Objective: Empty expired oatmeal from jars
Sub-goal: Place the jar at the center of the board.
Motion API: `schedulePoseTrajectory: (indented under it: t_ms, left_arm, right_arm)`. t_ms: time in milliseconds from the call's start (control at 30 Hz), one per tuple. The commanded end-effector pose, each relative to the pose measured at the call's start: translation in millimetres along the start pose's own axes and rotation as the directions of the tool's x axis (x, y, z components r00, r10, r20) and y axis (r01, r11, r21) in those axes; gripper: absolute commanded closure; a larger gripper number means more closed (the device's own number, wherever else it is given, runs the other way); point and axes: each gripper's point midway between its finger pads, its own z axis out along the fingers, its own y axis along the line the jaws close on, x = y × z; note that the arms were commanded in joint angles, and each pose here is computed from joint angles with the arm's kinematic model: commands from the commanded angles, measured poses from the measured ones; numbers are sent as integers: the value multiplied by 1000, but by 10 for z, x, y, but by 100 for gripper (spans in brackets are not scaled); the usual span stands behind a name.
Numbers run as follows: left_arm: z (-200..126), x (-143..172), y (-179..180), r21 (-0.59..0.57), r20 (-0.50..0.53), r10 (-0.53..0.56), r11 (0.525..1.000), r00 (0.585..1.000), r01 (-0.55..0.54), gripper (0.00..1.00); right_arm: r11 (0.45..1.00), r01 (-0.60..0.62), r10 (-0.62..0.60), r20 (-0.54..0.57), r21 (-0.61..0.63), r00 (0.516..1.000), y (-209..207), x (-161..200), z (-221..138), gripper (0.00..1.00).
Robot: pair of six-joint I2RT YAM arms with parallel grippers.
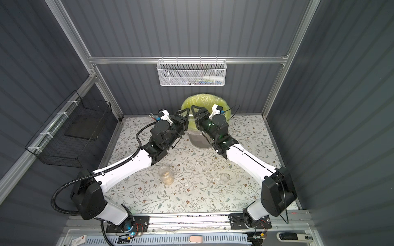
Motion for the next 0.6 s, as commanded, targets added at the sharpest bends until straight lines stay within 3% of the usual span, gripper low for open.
schedulePoseTrajectory:
  t_ms: [0,200,400,533,567]
  left_arm:
    - [-51,35,19,-14,-8,24,1000,1000,-25,63]
    - [-44,44,51,-18,-9,27,999,1000,-27,53]
    - [-102,-24,7,-27,17,57,998,998,-57,18]
    - [-148,-100,3,-44,50,88,995,995,-86,0]
    - [-153,-111,11,-45,55,88,995,995,-86,0]
  right_arm:
    - [998,11,-11,0,-60,1000,134,25,-14,40]
    - [998,19,-18,10,-56,1000,126,9,-32,52]
    - [999,37,-37,24,-30,999,92,-16,-61,57]
    - [999,45,-45,26,-23,999,95,-17,-73,58]
    - [999,48,-48,28,-22,998,103,-22,-78,58]
